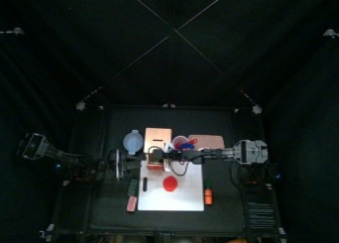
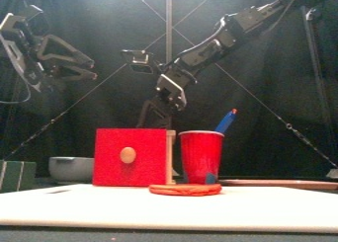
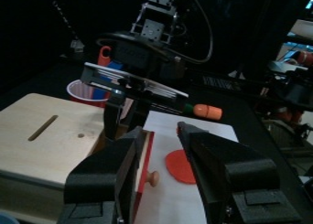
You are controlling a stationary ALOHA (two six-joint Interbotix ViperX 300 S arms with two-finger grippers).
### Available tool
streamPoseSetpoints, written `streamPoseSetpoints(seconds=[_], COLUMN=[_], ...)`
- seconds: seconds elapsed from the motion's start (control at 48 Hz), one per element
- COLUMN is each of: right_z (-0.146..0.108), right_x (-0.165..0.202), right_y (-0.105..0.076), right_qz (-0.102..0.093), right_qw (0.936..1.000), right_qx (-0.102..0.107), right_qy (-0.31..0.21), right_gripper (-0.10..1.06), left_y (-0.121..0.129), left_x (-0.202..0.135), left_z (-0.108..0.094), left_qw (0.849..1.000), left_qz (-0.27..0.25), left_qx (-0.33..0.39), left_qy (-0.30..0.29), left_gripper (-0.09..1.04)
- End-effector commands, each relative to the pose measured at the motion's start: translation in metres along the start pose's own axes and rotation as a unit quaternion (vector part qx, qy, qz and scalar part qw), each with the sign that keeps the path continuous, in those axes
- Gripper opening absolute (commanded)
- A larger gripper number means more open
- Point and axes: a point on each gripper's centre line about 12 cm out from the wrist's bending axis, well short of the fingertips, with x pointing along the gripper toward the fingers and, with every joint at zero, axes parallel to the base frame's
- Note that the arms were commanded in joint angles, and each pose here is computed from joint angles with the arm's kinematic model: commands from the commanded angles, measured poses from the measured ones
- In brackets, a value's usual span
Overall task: Get the cutter from the drawer then cut the dough then place the extra dough in the bowl
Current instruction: Place the cutter on the board
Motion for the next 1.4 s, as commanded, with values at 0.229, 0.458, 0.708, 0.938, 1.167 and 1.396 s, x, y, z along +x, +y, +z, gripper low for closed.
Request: streamPoseSetpoints(seconds=[0.229,0.458,0.708,0.938,1.167,1.396], right_z=[0.051,0.060,0.044,-0.014,-0.078,-0.107], right_x=[-0.047,-0.078,-0.116,-0.149,-0.156,-0.148], right_y=[0.001,-0.003,-0.002,0.020,0.049,0.061], right_qz=[-0.019,-0.027,-0.030,-0.008,0.029,0.051], right_qw=[0.9955,0.9928,0.9923,0.9949,0.9939,0.9947], right_qx=[-0.050,-0.054,-0.058,-0.072,-0.100,-0.086], right_qy=[-0.078,-0.103,-0.105,-0.071,-0.036,-0.020], right_gripper=[0.51,0.51,0.51,0.51,0.51,0.51], left_y=[0.003,0.008,0.012,0.015,0.022,0.025], left_x=[0.002,0.002,0.003,0.004,0.009,0.018], left_z=[0.002,0.001,-0.001,0.000,0.007,0.014], left_qw=[1.000,1.000,1.000,0.999,0.998,0.998], left_qz=[0.012,0.022,0.029,0.037,0.055,0.060], left_qx=[-0.005,-0.006,-0.006,-0.005,-0.006,0.002], left_qy=[-0.002,0.003,0.011,0.011,0.000,-0.011], left_gripper=[0.77,0.77,0.77,0.77,0.77,0.77])
